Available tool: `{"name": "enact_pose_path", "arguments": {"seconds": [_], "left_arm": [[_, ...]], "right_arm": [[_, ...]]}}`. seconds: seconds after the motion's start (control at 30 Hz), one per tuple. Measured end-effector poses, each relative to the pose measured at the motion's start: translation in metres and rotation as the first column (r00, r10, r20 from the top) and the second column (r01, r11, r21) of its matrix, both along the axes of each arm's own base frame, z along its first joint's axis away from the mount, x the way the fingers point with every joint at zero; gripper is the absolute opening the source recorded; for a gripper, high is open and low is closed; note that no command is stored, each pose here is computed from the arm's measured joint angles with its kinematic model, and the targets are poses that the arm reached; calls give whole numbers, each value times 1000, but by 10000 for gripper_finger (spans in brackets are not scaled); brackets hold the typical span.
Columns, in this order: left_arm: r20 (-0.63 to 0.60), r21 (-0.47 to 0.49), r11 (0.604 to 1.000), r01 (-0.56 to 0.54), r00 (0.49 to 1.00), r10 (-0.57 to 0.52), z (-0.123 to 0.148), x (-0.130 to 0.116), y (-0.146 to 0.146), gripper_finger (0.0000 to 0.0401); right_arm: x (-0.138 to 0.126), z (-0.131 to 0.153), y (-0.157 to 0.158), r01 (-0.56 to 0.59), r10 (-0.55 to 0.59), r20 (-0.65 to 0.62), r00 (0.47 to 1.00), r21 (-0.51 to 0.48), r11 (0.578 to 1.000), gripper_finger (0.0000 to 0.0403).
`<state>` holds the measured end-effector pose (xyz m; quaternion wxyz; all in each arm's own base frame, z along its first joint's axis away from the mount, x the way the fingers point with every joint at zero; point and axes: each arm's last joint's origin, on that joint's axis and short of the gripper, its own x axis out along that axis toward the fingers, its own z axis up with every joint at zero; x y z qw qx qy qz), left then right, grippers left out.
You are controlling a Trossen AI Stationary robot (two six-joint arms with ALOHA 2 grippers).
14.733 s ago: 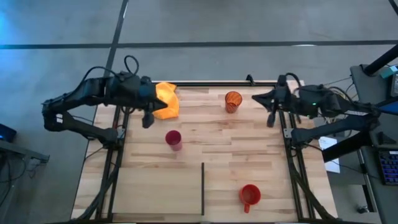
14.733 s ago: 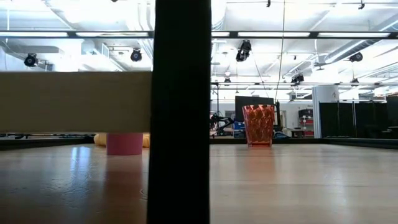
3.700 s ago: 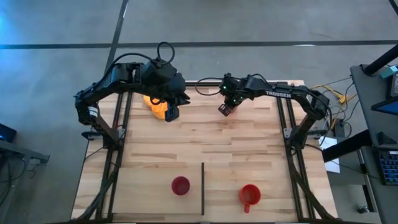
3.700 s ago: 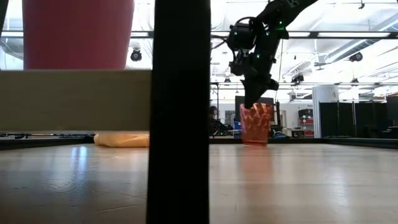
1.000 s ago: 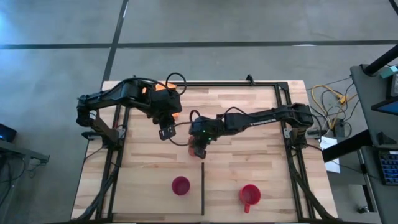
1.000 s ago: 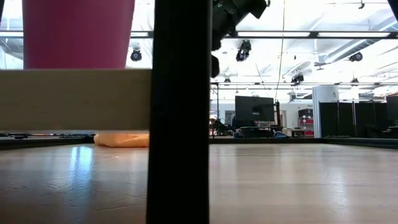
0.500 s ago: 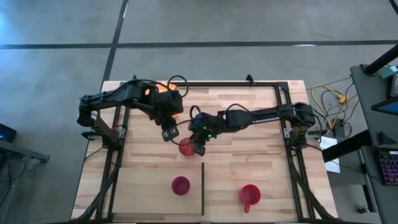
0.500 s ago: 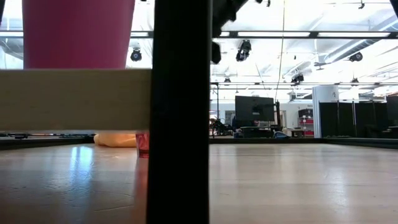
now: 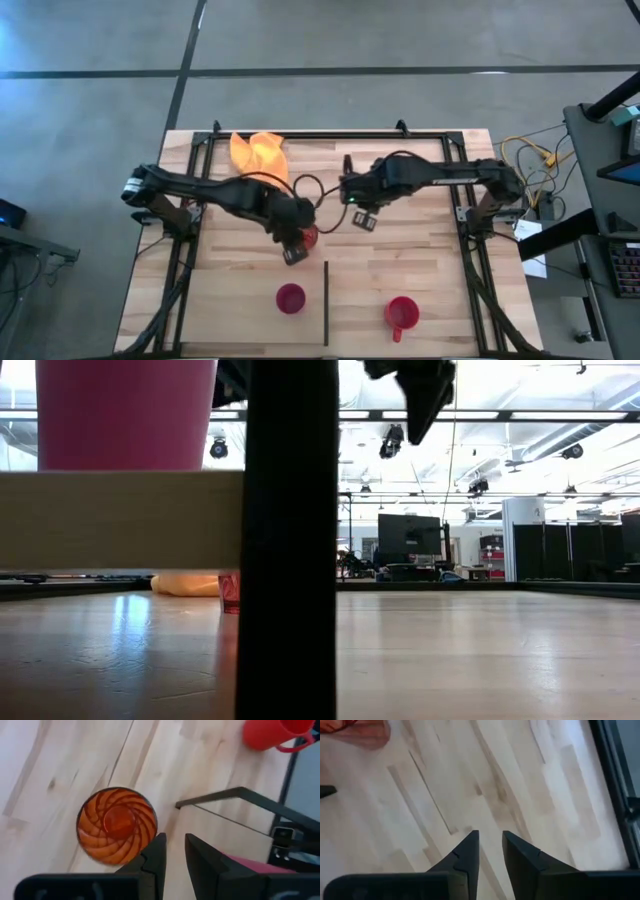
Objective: Stack small to large cups/mugs on shelf
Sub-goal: Put the orange cup on the shelf
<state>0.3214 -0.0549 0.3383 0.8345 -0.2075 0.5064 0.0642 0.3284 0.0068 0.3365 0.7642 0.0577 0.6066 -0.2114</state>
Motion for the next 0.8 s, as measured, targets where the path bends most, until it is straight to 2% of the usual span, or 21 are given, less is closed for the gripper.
{"name": "enact_pose_path", "arguments": {"seconds": [0.1,0.27,0.43,0.6,0.8], "left_arm": [[-28,8,1000,0,1000,0,-16,4,-1,56],[-83,27,1000,-3,997,5,-35,9,-2,56],[-77,27,1000,2,997,1,-47,21,-5,56],[-123,36,999,3,992,2,-67,33,-7,56],[-140,84,996,-13,990,25,-75,38,-7,56]], "right_arm": [[-14,12,-1,2,-2,3,1000,-7,1000,78],[-43,35,-8,32,-30,25,999,-78,996,77],[-66,57,-10,75,-67,121,990,-70,995,77],[-87,73,-11,133,-116,209,971,-70,989,77],[-103,84,-12,166,-140,270,953,-76,983,77]]}}
